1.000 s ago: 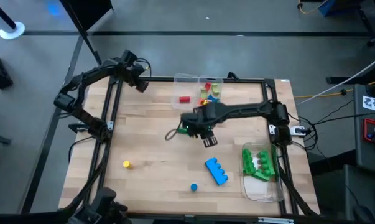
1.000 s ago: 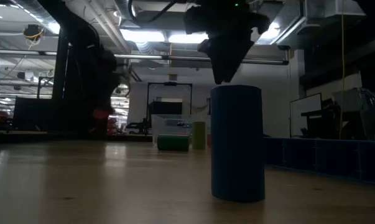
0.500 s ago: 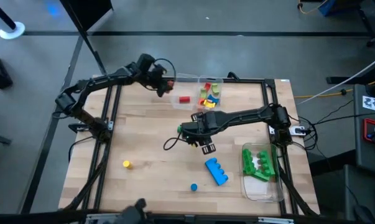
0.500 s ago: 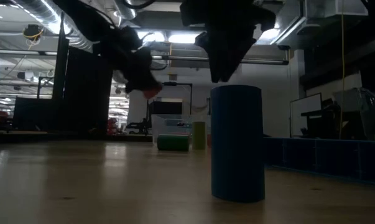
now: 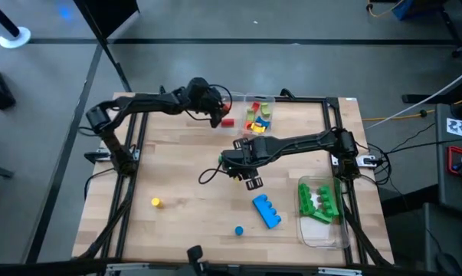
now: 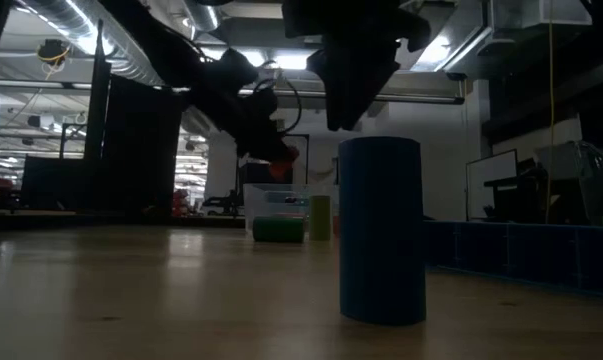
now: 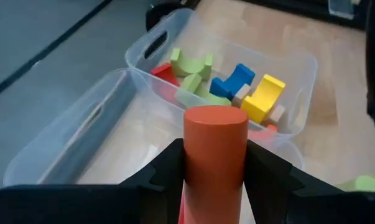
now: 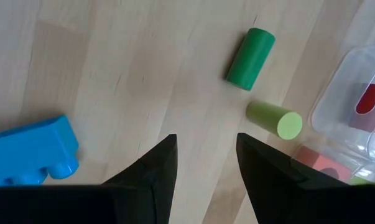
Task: Sort blocks by size
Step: Put the orange cylindrical block into the left transparent bin, then put the light green cylindrical block into the left transparent bin
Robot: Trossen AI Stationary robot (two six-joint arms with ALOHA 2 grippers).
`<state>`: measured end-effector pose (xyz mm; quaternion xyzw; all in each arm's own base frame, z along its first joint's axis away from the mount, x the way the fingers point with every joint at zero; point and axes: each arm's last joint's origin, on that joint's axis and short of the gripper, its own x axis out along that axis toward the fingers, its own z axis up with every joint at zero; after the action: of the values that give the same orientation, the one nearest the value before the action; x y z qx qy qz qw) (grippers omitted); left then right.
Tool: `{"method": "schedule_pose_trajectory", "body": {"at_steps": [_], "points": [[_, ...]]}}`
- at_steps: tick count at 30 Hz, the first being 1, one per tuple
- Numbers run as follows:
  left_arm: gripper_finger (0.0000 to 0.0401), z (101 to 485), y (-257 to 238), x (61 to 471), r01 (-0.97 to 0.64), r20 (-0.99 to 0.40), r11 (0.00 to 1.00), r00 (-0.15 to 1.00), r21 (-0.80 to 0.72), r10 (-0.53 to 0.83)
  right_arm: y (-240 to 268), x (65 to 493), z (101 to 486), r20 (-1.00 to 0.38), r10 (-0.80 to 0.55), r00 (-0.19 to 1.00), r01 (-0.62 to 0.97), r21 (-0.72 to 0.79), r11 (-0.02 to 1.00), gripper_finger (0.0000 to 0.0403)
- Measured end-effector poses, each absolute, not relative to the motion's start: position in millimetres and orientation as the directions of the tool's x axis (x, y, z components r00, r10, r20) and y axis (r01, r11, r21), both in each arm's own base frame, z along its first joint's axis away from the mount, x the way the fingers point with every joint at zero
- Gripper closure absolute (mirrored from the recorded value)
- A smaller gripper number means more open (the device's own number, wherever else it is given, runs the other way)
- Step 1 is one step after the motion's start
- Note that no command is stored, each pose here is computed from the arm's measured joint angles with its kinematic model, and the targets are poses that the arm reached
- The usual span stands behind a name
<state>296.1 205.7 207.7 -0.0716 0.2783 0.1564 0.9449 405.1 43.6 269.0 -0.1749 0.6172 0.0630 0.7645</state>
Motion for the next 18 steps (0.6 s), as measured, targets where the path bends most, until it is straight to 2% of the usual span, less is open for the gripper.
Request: {"method": "schedule_pose_trajectory", "body": {"at_steps": [5,13,18], "points": [[0.0267,197.8,208.7,298.6,-0.376,-0.576,0.927,0.758,-0.001,0.307,43.9,406.9,266.1,-0.966,-0.12,0.228,-0.313,-0.189,0.931,0.0237],[0.0194,195.6,210.4,297.9,-0.432,-0.589,0.902,0.726,0.012,0.356,44.4,411.6,260.0,-0.965,-0.119,0.233,-0.333,-0.195,0.923,0.0237],[0.0172,196.7,209.9,297.2,-0.434,-0.591,0.901,0.725,0.009,0.355,40.0,413.7,259.5,-0.957,-0.156,0.245,-0.352,-0.237,0.905,0.0237]]}}
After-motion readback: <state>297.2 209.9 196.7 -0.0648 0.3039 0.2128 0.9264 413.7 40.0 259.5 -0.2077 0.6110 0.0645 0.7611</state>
